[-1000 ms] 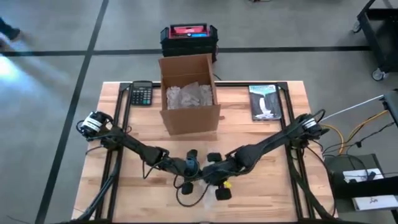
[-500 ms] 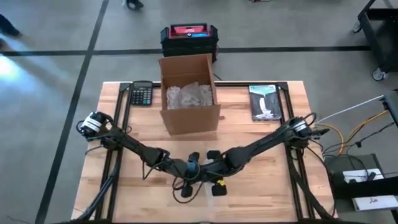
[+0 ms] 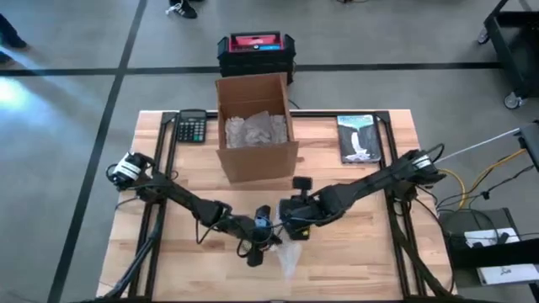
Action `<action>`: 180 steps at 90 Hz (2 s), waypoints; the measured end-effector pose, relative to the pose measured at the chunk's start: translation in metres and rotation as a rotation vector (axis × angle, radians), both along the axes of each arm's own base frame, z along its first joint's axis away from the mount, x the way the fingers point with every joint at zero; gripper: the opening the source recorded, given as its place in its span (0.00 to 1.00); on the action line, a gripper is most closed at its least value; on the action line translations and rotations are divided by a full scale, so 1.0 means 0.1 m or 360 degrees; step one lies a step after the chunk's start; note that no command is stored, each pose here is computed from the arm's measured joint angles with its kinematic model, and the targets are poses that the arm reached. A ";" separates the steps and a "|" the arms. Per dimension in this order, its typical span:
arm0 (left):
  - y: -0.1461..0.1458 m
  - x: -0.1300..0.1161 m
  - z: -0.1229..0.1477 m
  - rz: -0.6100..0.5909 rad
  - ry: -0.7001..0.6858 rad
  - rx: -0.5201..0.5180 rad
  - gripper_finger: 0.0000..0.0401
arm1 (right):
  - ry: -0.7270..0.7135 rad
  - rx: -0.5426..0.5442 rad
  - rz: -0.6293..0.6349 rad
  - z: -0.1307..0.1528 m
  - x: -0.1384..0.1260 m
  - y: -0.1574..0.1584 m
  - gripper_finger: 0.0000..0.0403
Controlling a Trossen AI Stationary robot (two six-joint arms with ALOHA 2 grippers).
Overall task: Wrap mug
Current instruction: Wrap the yellow mug with the transparent bubble wrap
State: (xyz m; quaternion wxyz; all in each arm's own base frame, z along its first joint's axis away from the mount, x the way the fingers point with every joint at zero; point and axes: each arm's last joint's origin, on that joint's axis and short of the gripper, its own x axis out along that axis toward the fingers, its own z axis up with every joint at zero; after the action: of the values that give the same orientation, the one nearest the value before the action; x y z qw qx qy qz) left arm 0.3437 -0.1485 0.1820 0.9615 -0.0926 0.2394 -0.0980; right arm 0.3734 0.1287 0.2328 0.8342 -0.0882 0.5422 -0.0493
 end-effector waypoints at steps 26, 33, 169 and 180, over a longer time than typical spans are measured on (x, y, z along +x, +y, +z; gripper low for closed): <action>0.00 0.00 0.00 -0.0001 0.0000 -0.0001 0.00 | 0.0031 0.0266 0.0126 -0.20 -0.03 0.23 0.01; 0.00 0.00 0.00 0.0003 -0.0002 0.0001 0.00 | 0.0076 0.0268 0.0079 -0.33 -0.08 0.23 0.01; 0.00 0.10 0.00 0.0072 0.0020 -0.0008 0.00 | 0.0143 0.0512 0.0065 -0.70 -0.01 0.28 0.00; 0.00 0.10 0.00 0.0071 0.0025 -0.0008 0.00 | 0.0124 0.0522 0.0118 -0.42 -0.03 0.30 0.01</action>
State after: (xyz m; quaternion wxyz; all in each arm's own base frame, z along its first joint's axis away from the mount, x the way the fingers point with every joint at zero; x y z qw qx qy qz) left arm 0.3540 -0.1487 0.1819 0.9613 -0.1012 0.2445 -0.0765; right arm 0.3708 0.1585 0.1904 0.8170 0.0274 0.5713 0.0739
